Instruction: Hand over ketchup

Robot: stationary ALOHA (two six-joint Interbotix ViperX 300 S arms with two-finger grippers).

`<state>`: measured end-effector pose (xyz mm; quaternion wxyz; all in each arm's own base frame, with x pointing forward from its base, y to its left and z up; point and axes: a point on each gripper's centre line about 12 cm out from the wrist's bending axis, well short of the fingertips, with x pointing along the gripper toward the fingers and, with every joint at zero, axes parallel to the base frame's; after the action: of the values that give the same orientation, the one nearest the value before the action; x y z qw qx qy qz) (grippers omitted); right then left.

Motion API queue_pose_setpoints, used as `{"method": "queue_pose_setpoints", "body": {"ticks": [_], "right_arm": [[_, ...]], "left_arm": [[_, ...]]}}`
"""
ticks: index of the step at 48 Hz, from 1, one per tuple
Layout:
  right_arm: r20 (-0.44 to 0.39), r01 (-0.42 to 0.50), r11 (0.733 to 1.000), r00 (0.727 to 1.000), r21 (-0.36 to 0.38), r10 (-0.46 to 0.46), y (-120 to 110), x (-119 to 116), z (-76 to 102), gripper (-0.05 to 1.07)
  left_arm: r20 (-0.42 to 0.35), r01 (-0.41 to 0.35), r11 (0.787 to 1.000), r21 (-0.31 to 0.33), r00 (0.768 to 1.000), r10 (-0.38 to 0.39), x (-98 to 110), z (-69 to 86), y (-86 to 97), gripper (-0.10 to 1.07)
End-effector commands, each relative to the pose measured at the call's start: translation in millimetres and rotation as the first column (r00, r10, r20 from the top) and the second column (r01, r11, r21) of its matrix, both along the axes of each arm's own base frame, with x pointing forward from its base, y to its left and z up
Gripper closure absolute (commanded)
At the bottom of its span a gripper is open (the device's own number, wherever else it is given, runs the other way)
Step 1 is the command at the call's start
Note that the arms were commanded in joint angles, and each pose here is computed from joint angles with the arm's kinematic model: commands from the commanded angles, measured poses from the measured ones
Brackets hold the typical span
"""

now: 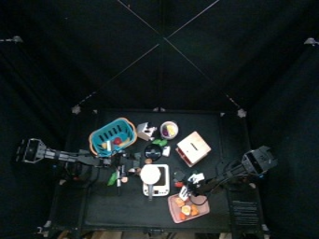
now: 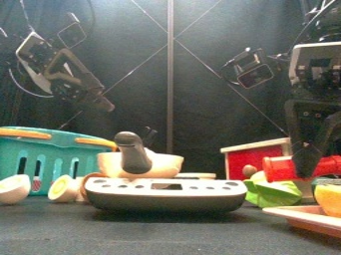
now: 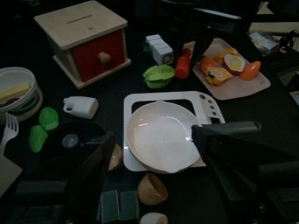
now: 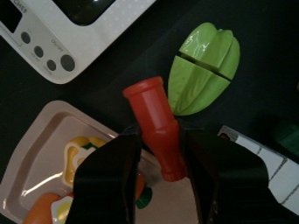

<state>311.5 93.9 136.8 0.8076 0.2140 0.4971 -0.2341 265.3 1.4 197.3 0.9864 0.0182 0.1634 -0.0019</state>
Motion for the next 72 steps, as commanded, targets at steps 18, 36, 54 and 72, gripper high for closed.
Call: {"method": "queue_pose_setpoints", "body": {"ticks": [18,36,54,72], "right_arm": [[0.256,-0.141,0.973,0.949,-0.183,0.185,-29.3,43.0,53.0,0.45],[0.342,-0.121,0.969,0.920,-0.217,0.192,-68.2,66.1,66.2,0.45],[0.428,-0.185,0.956,0.863,-0.227,0.268,-82.2,81.9,77.6,0.45],[0.424,-0.200,0.953,0.861,-0.226,0.281,-80.5,88.8,72.7,0.45]], "left_arm": [[0.137,0.099,0.993,0.066,0.985,-0.107,16.0,24.9,-18.3,-0.04],[0.182,0.152,0.984,0.090,0.969,-0.166,55.8,17.1,-29.8,-0.04],[0.143,0.081,0.996,0.048,0.986,-0.087,89.4,3.9,-15.5,-0.04],[0.136,0.057,0.998,0.041,0.989,-0.062,93.0,0.9,-8.0,-0.04]]}}
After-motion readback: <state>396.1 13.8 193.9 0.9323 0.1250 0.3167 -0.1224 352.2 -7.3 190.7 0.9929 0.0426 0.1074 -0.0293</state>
